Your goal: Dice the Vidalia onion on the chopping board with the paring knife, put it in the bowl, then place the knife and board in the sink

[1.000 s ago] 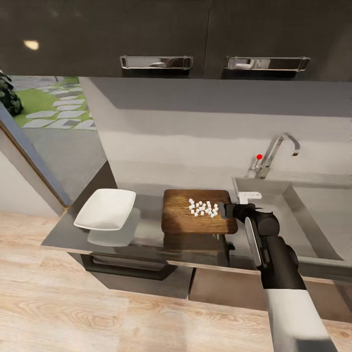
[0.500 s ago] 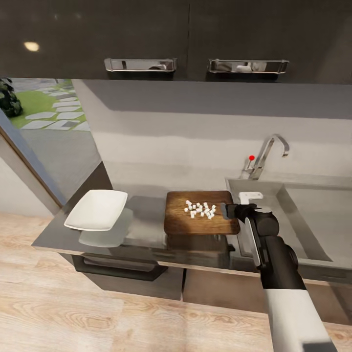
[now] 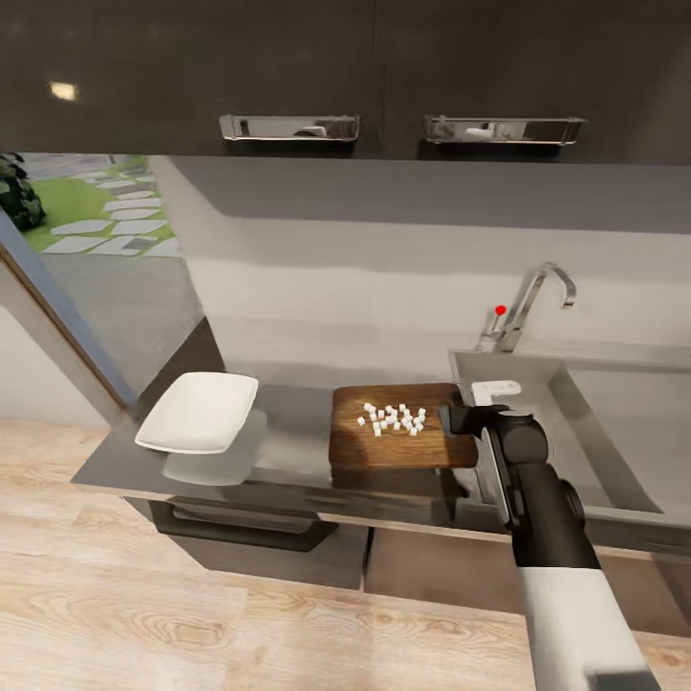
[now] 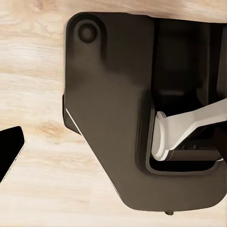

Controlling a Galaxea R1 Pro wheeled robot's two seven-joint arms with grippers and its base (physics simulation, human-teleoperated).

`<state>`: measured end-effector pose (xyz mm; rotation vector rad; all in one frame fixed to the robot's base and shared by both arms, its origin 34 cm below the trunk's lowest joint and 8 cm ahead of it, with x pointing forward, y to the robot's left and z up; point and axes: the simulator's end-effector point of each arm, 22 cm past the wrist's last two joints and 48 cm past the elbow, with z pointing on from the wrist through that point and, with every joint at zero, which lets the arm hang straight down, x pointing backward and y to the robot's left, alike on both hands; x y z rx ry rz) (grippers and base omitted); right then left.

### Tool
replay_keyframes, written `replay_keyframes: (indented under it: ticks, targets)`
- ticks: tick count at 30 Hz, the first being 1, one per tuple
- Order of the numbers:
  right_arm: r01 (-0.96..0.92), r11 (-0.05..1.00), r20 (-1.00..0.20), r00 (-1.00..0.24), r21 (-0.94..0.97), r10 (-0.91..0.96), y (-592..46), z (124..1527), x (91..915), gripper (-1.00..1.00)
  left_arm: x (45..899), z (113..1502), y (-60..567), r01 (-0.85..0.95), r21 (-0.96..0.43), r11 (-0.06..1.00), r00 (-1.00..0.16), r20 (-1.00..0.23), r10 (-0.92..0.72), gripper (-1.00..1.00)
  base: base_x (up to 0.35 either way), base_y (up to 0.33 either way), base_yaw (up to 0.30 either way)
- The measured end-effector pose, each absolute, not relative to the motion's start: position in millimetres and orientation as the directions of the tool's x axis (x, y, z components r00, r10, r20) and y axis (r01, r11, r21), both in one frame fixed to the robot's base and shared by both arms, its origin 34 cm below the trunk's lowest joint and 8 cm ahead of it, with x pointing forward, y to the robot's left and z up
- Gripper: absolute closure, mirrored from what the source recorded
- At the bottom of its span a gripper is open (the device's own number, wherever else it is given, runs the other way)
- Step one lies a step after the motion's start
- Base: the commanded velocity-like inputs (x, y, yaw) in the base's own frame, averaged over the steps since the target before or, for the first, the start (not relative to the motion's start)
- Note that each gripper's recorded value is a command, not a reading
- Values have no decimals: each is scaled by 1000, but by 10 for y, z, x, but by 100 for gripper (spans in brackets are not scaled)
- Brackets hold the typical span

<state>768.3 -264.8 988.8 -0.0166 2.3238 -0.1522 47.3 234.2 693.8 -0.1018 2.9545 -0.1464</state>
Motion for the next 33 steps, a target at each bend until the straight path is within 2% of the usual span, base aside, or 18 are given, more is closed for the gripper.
replay_keyframes:
  ticks: [7, 20, 33]
  targets:
    - [35, 994, -726, -686, -108, -55, -2639, 9893, 7686, 100, 471, 6937, 2340, -59, -104, 993, -981, -177, -77, -100, 0, 248, -7]
    - [38, 993, -736, -674, -110, -56, -2640, 10005, 7683, 100, 520, 6927, 2339, -57, -106, 993, -978, -193, -76, -100, 0, 27, -84]
    - [37, 994, -749, -660, -105, -55, -2625, 10131, 7684, 100, 579, 6917, 2340, -55, -106, 993, -974, -211, -77, -100, 0, 239, -87]
